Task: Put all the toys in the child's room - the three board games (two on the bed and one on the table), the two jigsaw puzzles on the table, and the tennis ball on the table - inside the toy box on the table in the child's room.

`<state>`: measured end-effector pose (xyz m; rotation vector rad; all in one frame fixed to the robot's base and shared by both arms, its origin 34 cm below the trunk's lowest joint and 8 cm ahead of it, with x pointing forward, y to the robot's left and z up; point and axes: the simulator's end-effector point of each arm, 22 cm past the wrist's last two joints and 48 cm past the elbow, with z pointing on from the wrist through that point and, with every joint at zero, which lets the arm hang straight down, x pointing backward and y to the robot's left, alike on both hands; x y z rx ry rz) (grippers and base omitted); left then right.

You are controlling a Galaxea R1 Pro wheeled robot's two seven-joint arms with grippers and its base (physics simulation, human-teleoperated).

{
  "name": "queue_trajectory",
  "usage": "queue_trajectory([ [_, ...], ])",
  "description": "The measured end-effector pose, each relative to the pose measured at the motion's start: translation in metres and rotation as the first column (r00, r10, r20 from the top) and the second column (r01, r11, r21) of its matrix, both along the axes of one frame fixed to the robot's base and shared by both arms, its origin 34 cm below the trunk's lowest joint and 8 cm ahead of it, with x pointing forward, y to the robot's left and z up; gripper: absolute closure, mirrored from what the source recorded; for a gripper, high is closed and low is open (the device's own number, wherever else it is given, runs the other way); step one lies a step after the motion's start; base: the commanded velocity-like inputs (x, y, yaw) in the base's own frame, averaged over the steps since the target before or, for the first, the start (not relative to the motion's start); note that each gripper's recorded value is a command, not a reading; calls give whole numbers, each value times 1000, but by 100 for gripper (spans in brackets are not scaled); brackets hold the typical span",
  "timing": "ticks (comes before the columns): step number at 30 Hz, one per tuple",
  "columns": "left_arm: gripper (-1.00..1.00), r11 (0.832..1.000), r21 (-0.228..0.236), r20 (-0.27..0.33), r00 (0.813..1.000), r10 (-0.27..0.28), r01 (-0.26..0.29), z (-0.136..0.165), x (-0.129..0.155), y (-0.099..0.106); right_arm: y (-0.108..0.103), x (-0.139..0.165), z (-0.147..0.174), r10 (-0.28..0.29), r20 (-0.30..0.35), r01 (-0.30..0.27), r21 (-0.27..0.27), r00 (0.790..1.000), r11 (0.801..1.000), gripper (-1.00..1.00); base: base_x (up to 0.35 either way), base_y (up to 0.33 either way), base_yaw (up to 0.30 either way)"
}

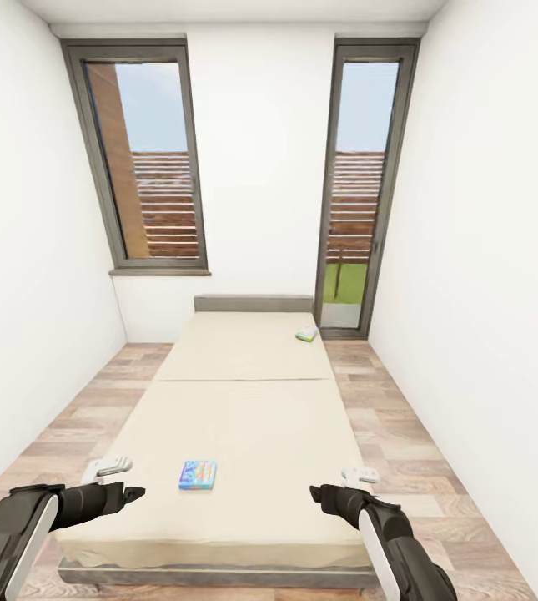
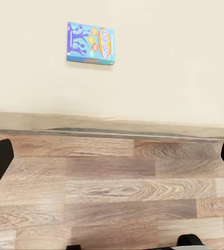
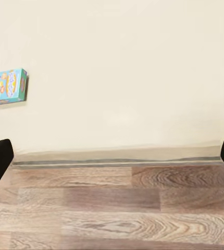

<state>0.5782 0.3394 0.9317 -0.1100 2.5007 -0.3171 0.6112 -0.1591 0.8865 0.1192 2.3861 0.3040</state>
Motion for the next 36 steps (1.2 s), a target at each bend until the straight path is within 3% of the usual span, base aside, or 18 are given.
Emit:
queue_trajectory([
  [36,-100,1000,2,2,1000,-4,4,0,1,-2,1,0,0,3,0,-3,-2,1000,1000,-100,102,26,0],
])
